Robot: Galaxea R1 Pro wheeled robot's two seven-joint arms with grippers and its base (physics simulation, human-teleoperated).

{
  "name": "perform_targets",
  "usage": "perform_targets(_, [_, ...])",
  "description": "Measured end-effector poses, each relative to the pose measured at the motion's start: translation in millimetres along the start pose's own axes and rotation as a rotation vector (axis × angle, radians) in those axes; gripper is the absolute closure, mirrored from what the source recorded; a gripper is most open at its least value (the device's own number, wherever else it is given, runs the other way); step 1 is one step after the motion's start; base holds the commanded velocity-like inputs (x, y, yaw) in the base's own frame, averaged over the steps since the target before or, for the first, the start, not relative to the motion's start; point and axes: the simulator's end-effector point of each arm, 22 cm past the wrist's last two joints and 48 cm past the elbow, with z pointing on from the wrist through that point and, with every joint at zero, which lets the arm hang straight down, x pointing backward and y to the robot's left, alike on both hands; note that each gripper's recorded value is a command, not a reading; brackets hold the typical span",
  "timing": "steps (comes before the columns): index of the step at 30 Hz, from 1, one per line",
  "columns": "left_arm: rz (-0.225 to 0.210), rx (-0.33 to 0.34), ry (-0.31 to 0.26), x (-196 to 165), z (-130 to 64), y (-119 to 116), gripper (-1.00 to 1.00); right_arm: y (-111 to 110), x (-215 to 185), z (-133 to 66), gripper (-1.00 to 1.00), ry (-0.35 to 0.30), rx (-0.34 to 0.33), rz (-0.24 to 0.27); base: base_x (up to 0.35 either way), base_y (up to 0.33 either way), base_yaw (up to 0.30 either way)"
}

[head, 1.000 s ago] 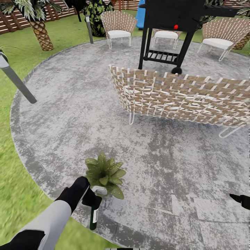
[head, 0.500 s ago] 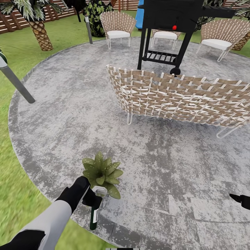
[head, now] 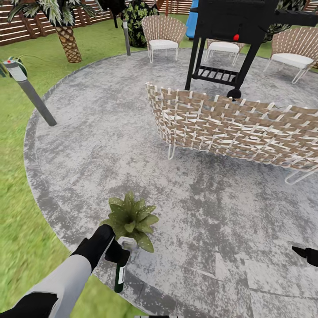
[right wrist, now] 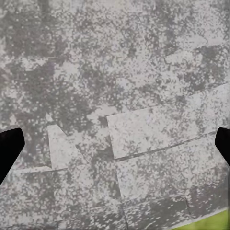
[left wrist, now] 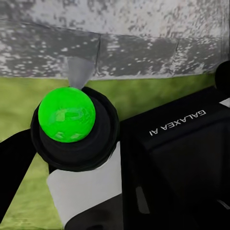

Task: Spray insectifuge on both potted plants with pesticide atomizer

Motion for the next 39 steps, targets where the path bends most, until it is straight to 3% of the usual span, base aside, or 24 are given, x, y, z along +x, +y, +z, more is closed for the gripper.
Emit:
perform_targets(12, [-0.001,0.001,0.000,-0.2,0.0,-0.4,1.00,0.0,0.2,0.0,-1.00,0.001,0.000,0.000,0.000,-0.317,0.071])
perform_targets(28, [-0.002,0.001,-0.004,-1.5,-1.2,-0.2,1.00,0.4,0.1,0.2,-1.00,0.000,-0.001,-0.002,0.007,-0.022,0.169])
perform_targets(39, [0.016,0.013,-0.034,-14.9,-6.0,-14.7,1.00,0.3,0.0,0.1,-1.00,0.000,-0.001,-0.002,0.165,-0.180,0.016])
